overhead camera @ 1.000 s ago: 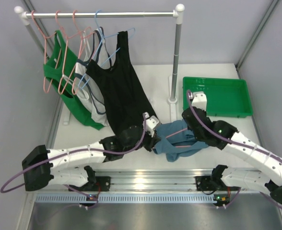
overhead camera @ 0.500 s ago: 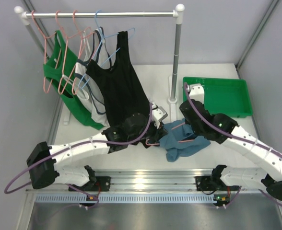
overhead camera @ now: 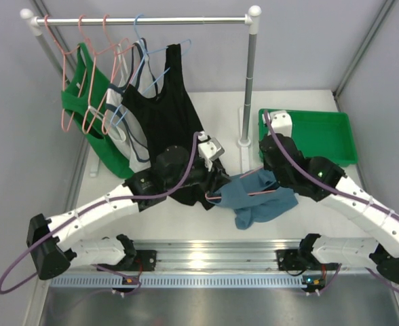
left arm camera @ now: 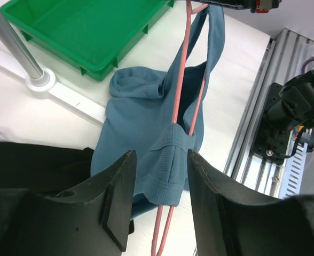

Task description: Place the tank top on the hanger

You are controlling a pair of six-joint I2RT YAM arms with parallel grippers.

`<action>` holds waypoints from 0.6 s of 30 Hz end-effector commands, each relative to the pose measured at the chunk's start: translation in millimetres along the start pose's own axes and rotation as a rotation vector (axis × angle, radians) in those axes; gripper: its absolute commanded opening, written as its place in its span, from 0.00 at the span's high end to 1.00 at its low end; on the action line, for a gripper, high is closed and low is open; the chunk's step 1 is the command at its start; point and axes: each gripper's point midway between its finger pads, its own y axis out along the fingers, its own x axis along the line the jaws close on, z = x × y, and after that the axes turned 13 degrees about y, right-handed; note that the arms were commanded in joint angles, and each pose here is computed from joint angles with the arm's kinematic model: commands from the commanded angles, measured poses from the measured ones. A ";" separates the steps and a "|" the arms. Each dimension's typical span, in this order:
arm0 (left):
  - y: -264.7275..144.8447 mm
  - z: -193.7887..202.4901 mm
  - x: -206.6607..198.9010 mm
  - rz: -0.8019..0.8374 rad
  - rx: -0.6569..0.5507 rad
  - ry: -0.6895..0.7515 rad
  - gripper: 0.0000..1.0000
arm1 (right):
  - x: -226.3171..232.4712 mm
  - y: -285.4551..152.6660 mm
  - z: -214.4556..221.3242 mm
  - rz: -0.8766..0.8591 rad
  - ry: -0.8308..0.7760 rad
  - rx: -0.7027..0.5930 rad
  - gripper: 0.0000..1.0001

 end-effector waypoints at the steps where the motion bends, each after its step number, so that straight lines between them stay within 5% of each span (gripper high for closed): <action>1: -14.0 -24.3 -2.5 0.071 -0.035 0.052 0.52 | 8.2 -13.7 -27.0 -0.051 0.006 -0.052 1.00; 18: 10.5 4.2 -21.6 0.252 0.085 0.051 0.55 | 16.2 -16.3 -43.5 -0.067 -0.011 -0.065 1.00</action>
